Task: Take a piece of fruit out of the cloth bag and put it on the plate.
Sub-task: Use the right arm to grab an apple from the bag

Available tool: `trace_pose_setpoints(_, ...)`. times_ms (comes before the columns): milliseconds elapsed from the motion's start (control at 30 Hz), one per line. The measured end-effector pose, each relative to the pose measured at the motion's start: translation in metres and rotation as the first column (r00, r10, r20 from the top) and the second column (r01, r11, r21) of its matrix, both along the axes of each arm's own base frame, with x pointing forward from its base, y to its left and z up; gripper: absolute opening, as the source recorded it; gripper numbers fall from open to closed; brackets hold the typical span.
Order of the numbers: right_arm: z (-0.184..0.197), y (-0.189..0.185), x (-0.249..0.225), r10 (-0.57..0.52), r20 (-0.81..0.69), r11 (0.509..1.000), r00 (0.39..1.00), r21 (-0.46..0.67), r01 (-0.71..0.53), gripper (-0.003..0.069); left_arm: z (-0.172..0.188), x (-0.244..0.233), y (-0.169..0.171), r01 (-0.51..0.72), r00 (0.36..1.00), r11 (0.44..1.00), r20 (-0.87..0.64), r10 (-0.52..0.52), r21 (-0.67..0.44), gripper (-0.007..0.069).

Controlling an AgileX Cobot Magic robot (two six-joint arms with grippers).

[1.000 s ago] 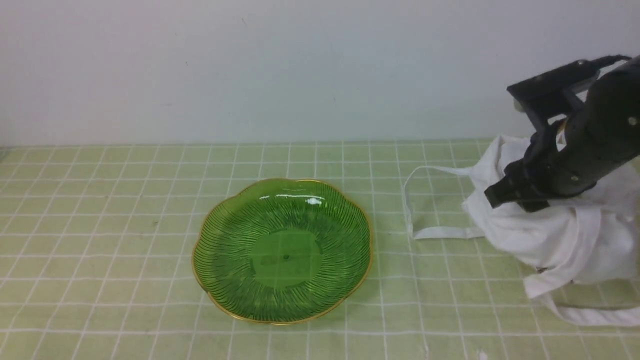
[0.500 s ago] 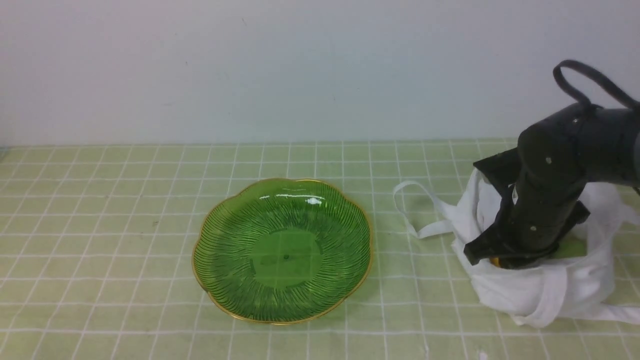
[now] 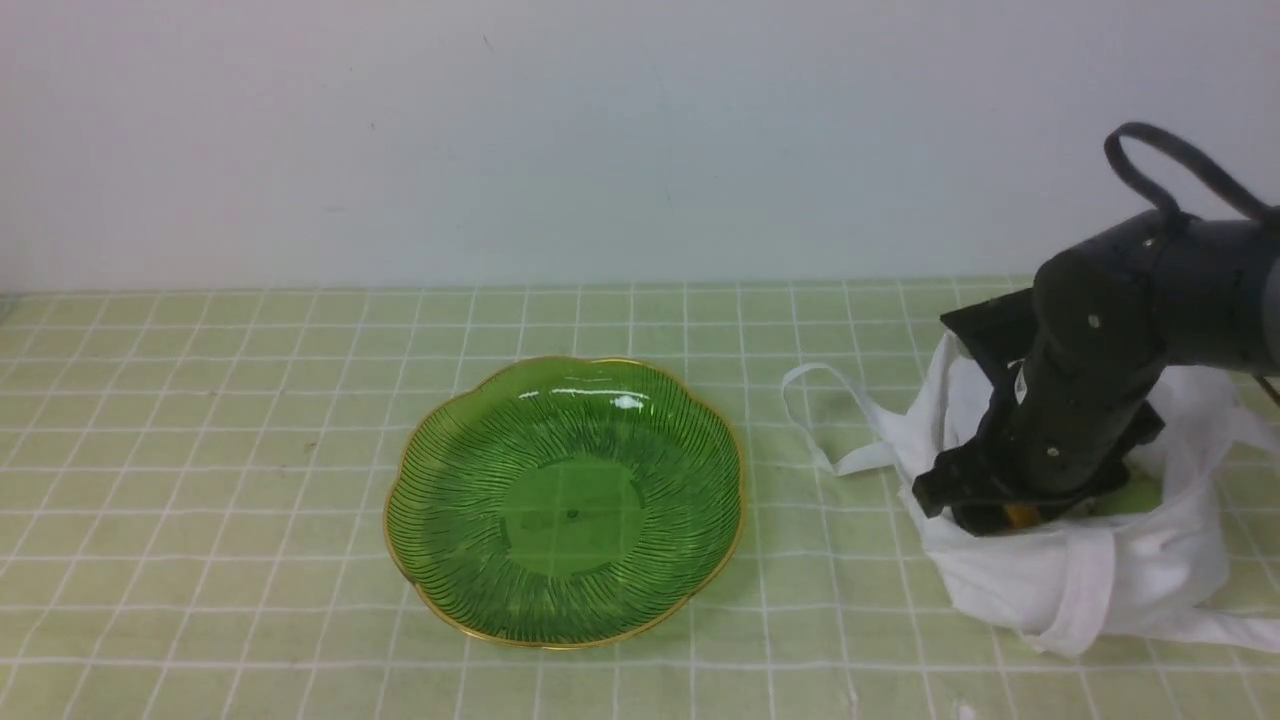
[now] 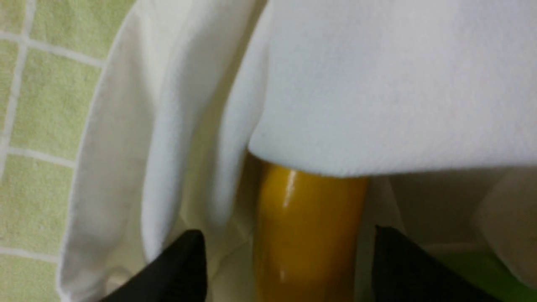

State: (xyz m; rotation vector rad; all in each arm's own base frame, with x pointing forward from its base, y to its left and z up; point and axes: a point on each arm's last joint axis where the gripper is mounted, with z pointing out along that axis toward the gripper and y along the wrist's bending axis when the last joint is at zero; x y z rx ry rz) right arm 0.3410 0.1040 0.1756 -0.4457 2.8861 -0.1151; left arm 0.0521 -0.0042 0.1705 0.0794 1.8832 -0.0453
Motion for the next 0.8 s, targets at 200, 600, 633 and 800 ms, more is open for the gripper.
trace_pose_setpoints(200,-0.011,-0.005,0.005,0.005,0.004,0.997,1.0,-0.072,-0.005,0.0541,0.0,0.0,0.0,0.0,1.0,1.0,0.0,0.0,0.0,-0.0008)
trace_pose_setpoints(600,-0.021,-0.003,0.005,-0.005,-0.034,0.998,0.999,-0.062,0.003,0.0323,0.0,0.0,0.0,0.0,1.0,1.0,0.0,0.0,0.0,-0.0008)
trace_pose_setpoints(633,-0.018,-0.003,0.004,-0.005,-0.032,0.998,0.999,-0.062,0.003,0.0324,0.0,0.0,0.0,0.0,1.0,1.0,0.0,0.0,0.0,-0.0008)
trace_pose_setpoints(800,0.018,-0.005,-0.006,-0.029,0.017,0.999,0.999,-0.019,0.03,0.0324,0.0,0.0,0.0,0.0,1.0,1.0,0.0,0.0,0.0,-0.0008)
